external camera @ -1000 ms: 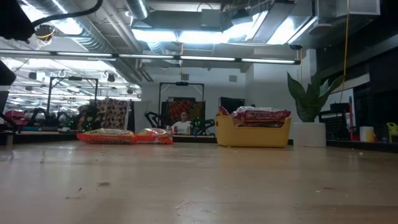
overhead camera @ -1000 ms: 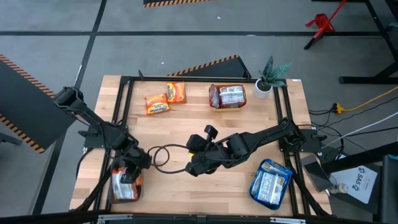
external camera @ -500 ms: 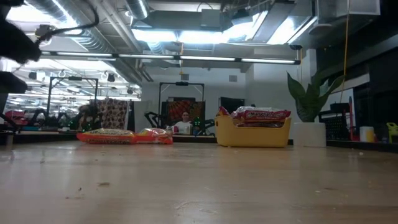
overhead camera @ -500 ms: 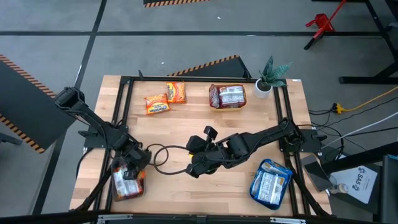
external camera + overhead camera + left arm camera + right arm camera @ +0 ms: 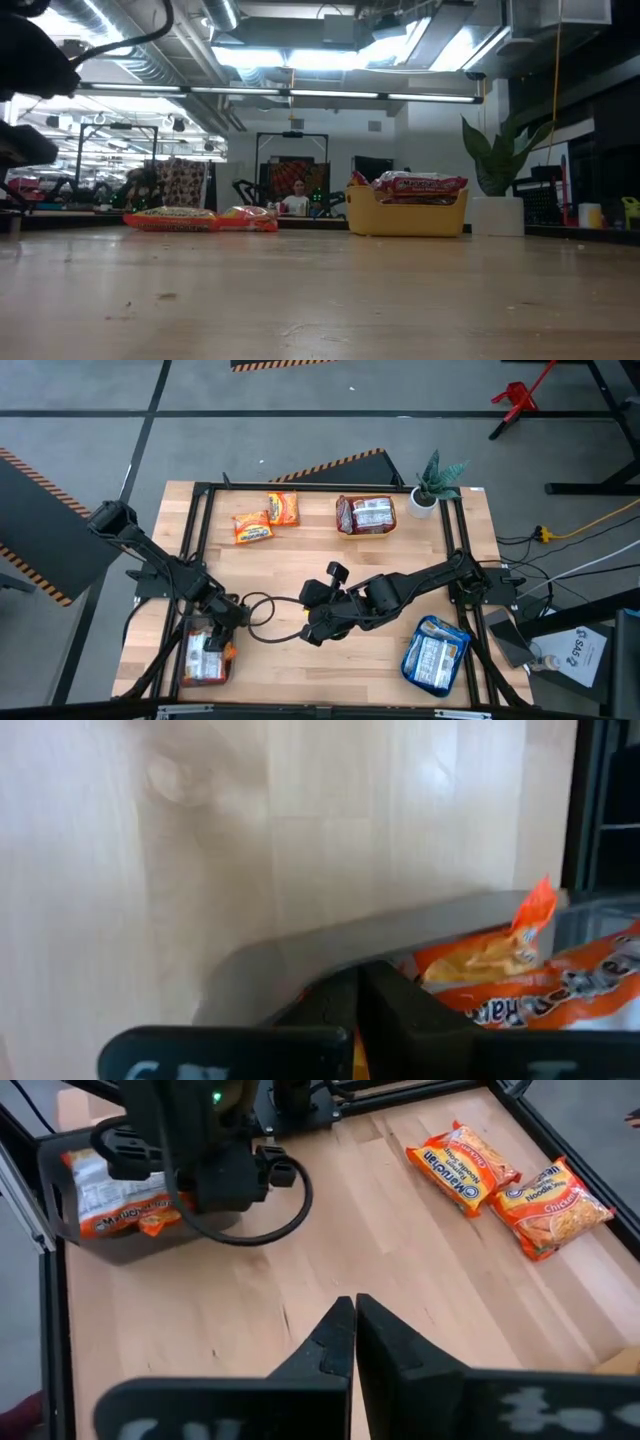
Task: Sort Maruchan noodles
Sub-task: Put the orange noodle pack into the black bin
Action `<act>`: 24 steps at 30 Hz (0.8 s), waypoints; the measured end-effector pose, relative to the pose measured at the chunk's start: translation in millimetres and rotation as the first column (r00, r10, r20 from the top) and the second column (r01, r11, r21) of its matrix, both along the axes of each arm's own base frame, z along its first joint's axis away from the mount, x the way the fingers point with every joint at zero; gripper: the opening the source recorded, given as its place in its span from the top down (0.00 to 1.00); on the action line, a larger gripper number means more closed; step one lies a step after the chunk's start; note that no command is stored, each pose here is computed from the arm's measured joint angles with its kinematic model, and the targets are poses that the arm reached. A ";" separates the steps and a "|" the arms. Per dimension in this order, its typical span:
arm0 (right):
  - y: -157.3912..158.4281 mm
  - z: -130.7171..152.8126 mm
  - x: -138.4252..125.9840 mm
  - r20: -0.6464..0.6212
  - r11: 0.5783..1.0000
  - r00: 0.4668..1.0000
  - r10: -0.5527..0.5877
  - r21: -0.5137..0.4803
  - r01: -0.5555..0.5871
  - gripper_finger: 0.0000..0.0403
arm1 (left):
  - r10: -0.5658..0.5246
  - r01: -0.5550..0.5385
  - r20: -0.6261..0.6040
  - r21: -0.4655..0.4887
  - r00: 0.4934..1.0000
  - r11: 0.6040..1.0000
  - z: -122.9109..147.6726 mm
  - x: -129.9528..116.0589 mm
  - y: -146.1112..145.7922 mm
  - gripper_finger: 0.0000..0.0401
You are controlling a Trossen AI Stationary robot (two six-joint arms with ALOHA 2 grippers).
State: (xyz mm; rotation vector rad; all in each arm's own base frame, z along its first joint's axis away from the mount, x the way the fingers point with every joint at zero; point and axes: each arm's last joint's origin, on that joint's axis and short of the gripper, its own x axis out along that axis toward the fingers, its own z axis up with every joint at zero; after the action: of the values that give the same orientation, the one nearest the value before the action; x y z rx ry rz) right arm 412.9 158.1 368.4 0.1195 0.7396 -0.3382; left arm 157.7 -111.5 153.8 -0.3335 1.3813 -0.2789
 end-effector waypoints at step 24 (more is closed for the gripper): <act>-52.2 -0.8 13.7 0.001 0.984 0.985 -0.174 -0.026 0.174 0.77 | 0.138 -0.163 0.219 0.100 0.966 0.982 87.7 -9.5 26.7 1.00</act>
State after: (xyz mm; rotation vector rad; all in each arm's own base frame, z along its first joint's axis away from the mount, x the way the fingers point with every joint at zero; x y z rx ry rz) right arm 426.6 105.9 367.6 0.1599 0.7272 -0.5144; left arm 148.3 -84.8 241.5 -0.3007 1.1500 -0.1028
